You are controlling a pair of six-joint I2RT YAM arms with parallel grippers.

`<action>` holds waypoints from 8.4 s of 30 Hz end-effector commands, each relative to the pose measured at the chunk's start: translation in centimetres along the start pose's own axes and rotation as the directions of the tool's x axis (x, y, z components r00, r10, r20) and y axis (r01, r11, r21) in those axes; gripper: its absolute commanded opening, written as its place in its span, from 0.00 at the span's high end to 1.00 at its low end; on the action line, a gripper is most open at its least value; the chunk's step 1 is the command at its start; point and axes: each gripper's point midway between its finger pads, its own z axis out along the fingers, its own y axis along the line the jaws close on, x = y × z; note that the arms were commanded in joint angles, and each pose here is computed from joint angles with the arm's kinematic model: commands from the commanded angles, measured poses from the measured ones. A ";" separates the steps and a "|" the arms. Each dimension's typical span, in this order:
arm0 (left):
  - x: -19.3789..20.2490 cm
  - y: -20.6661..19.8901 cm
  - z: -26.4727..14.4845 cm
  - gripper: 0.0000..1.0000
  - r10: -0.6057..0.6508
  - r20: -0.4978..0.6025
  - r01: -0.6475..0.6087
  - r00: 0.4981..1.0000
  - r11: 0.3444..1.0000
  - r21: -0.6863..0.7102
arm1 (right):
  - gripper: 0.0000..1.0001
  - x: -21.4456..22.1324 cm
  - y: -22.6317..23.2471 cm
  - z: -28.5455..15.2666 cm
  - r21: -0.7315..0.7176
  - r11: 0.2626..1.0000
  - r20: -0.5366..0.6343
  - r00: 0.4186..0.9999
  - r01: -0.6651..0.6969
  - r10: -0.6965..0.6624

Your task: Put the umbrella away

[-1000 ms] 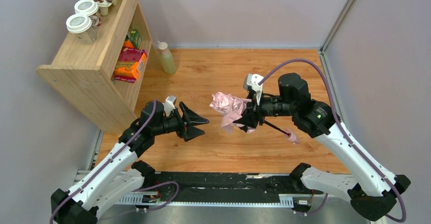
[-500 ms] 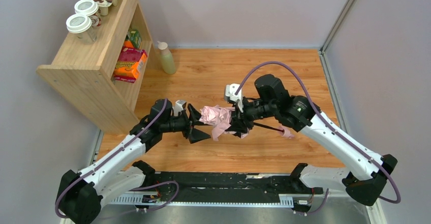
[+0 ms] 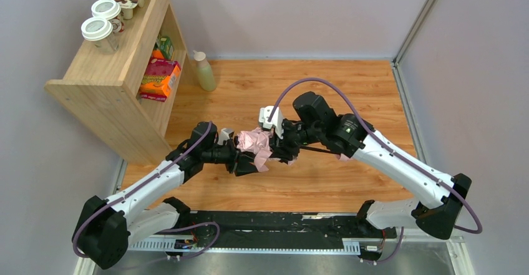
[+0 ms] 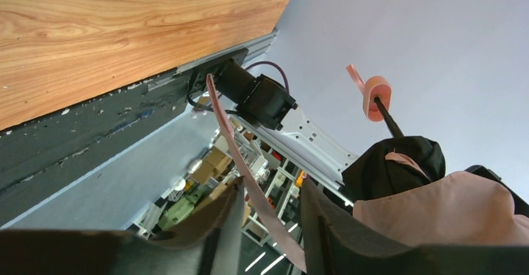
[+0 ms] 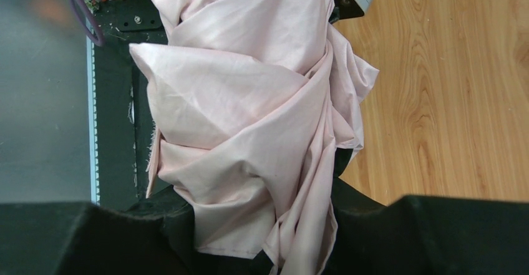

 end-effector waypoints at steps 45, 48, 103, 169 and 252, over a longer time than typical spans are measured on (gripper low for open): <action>0.5 -14.8 -7.3 1.00 0.769 0.637 -0.997 -0.063 -0.024 -0.069 | 1.00 -2.8 11.4 -4.0 -0.591 0.475 -0.168 0.676 -0.652 0.718; 3.1 -14.3 -7.0 1.00 0.802 0.591 -0.990 -0.089 -0.136 0.037 | 1.00 -2.7 11.6 -4.2 -0.602 0.483 -0.207 0.708 -0.636 0.675; 3.4 -4.0 -3.7 1.00 0.682 0.181 -0.706 -0.708 -0.679 -0.201 | 1.00 5.4 -2.4 9.7 -0.495 0.049 -0.380 0.267 -0.867 0.886; 4.9 -1.5 -4.2 0.28 -0.027 0.303 -0.010 0.952 0.993 0.118 | 1.00 -2.8 5.3 -8.1 -0.163 0.888 0.286 0.840 -0.431 0.460; 15.3 -15.1 -8.1 1.00 0.676 0.625 -0.795 -0.390 -0.590 0.142 | 1.00 -3.0 10.9 -1.8 -0.638 0.187 -0.292 0.459 -0.747 0.839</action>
